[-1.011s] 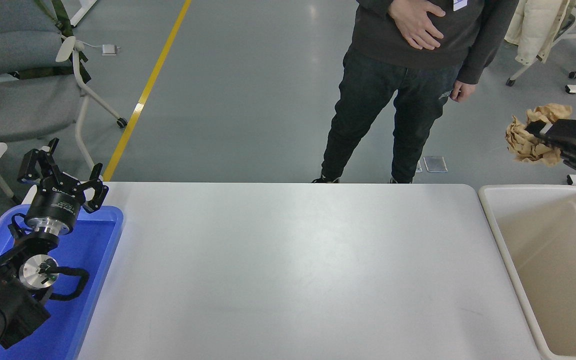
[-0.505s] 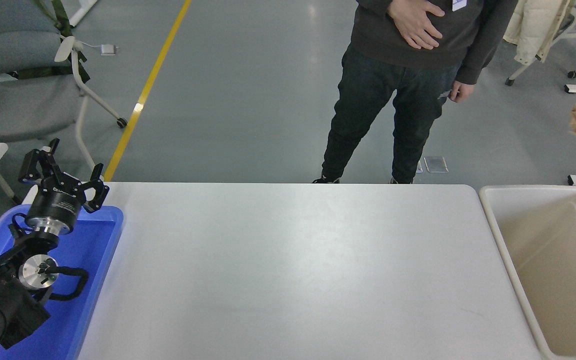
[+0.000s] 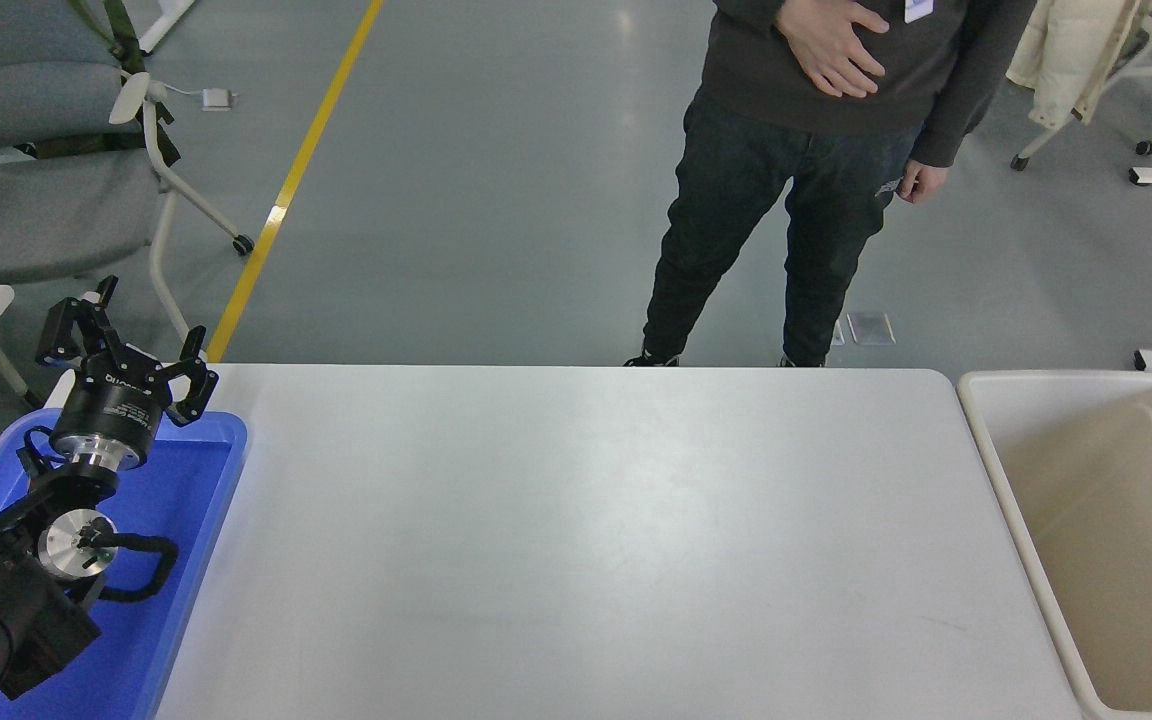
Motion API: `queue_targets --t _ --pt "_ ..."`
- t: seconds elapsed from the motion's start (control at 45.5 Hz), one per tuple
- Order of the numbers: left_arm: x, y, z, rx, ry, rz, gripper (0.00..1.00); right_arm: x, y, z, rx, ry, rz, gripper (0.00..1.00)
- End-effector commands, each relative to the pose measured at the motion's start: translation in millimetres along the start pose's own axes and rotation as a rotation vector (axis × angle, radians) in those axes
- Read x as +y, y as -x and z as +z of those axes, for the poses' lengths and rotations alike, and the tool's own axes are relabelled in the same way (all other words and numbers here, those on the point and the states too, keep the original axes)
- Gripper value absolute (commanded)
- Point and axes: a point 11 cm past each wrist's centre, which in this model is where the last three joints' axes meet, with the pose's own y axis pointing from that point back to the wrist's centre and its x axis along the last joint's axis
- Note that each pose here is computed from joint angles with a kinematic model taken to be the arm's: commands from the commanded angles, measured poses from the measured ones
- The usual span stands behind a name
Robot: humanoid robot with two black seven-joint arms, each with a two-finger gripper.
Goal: Clean the table surface
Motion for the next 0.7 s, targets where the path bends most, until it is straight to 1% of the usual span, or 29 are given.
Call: queue_targets --t 0.0,0.066,0.176,0.505,0.681 --pt "0 0 0 0.000 0.000 0.000 1.00 -5 11 58 -0.080 0.079 0.056 0.00" --pt "0 0 0 0.000 0.000 0.000 1.00 -3 7 68 -0.102 0.089 0.089 0.00" --pt "0 0 0 -0.001 0.000 0.001 1.00 -5 14 84 -0.115 0.113 0.108 0.00" --pt "0 0 0 -0.001 0.000 0.001 1.00 -10 53 115 -0.159 0.157 0.089 0.00" --pt "0 0 0 -0.001 0.000 0.001 1.00 -9 51 119 -0.153 0.166 0.111 0.00"
